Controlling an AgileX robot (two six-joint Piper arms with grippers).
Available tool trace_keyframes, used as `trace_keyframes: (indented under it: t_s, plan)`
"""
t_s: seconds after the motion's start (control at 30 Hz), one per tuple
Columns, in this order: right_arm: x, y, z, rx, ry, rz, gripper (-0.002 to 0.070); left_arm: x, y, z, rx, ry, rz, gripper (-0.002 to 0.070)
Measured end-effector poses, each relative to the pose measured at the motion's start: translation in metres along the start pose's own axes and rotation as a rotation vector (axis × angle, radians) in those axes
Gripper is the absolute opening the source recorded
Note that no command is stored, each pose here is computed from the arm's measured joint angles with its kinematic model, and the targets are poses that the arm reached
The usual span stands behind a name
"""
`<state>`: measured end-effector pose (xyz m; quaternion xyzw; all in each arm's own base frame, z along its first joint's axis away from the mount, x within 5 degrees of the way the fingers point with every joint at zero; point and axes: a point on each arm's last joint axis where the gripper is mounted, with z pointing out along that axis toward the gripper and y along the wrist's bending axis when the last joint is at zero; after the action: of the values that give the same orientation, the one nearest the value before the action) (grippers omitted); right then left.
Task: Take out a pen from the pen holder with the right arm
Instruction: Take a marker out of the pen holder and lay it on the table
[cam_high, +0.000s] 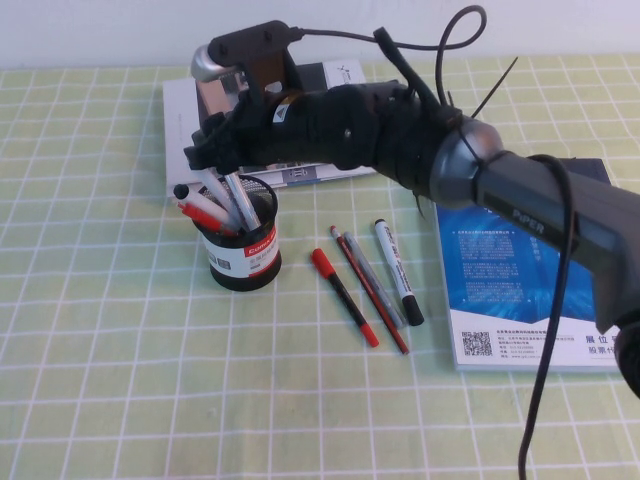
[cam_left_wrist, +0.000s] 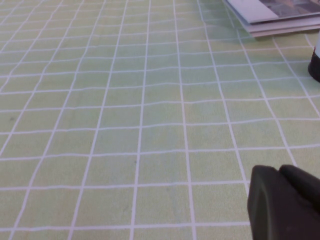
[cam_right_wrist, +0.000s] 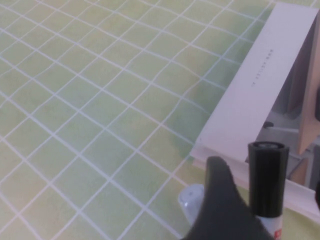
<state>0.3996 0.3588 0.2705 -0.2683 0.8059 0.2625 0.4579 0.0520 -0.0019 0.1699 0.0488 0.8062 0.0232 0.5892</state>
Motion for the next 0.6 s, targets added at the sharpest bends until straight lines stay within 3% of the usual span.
trace_keyframes:
  t_s: [0.6]
  plan:
    - [0.008,-0.005,0.018,0.029,-0.038,-0.053,0.0330,0.000,0.000,0.000,0.000,0.000,0.000,-0.0005]
